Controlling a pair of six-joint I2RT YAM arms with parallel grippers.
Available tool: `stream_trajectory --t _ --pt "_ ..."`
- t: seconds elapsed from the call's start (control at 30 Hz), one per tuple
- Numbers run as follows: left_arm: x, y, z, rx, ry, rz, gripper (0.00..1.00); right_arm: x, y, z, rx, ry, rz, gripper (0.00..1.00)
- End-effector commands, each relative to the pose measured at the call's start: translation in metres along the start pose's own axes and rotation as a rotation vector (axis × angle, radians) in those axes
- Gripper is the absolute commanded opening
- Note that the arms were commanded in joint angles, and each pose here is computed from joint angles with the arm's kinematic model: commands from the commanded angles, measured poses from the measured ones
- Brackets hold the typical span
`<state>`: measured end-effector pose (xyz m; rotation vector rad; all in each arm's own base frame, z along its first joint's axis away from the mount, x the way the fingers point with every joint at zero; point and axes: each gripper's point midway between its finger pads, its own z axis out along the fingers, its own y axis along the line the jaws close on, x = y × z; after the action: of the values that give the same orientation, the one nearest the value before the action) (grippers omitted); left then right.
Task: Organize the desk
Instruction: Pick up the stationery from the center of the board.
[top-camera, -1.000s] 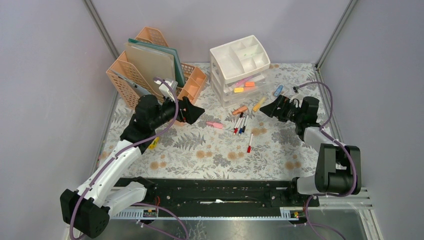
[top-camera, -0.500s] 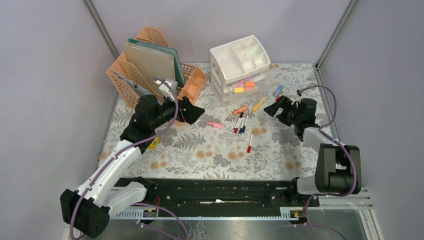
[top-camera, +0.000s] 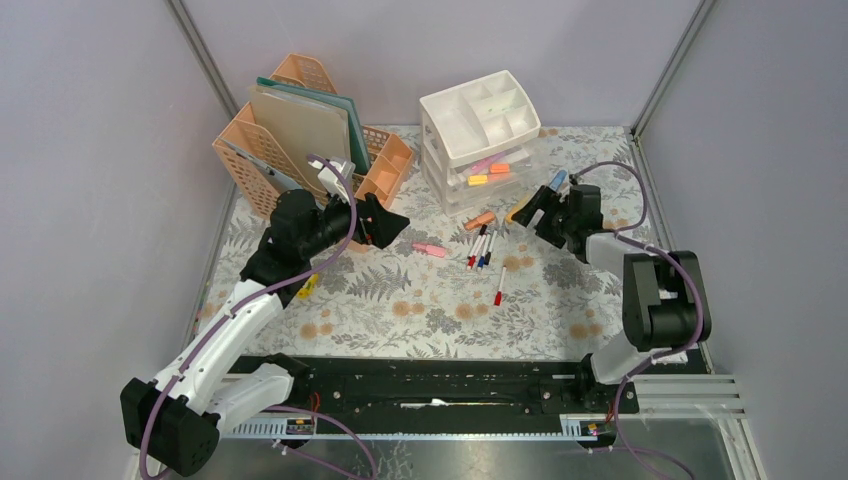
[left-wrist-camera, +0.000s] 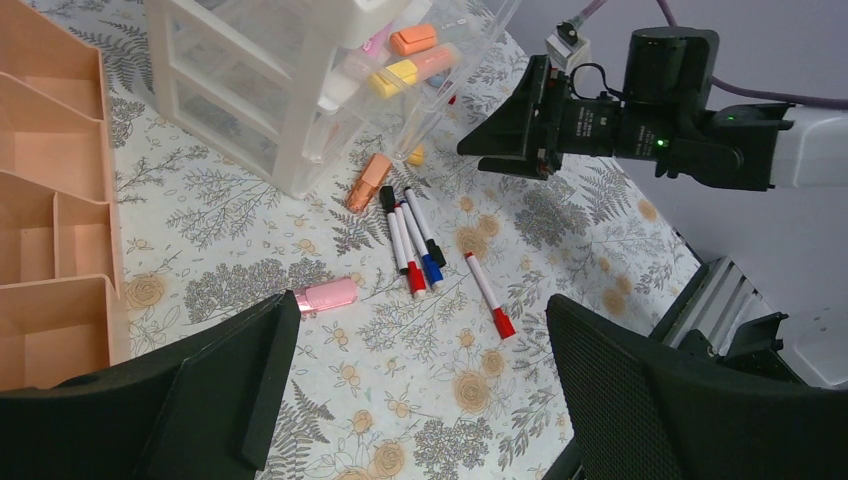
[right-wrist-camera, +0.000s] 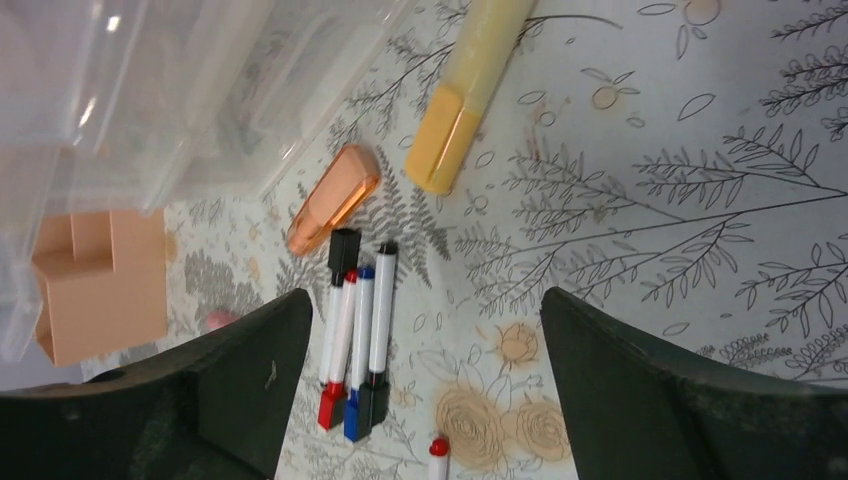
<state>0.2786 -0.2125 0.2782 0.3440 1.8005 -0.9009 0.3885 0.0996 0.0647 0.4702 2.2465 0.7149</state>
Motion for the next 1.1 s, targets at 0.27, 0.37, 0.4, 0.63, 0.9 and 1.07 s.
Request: stream_trajectory --t 0.27,0.37,0.4,0.63,0.9,1.07 --pt "-0.014 0.000 -0.003 -0.004 -0.054 0.036 0.99 -0.046 0.002 0.049 0.154 -0.152 0.040 0.62" --pt "-0.015 0.000 -0.003 -0.008 -0.057 0.040 0.99 -0.047 -0.002 0.060 0.188 -0.154 0.060 0.57" --pt "-0.015 0.001 -0.003 -0.011 -0.057 0.040 0.99 -0.046 -0.003 0.064 0.191 -0.150 0.071 0.57" --pt "-0.015 0.001 -0.004 -0.011 -0.058 0.044 0.99 -0.052 -0.015 0.077 0.256 -0.186 0.097 0.46" --pt "-0.015 0.002 -0.004 -0.019 -0.060 0.045 0.99 -0.049 -0.022 0.096 0.272 -0.169 0.095 0.46" --pt "-0.016 0.002 -0.004 -0.017 -0.060 0.046 0.99 -0.043 -0.027 0.102 0.311 -0.146 0.053 0.47"
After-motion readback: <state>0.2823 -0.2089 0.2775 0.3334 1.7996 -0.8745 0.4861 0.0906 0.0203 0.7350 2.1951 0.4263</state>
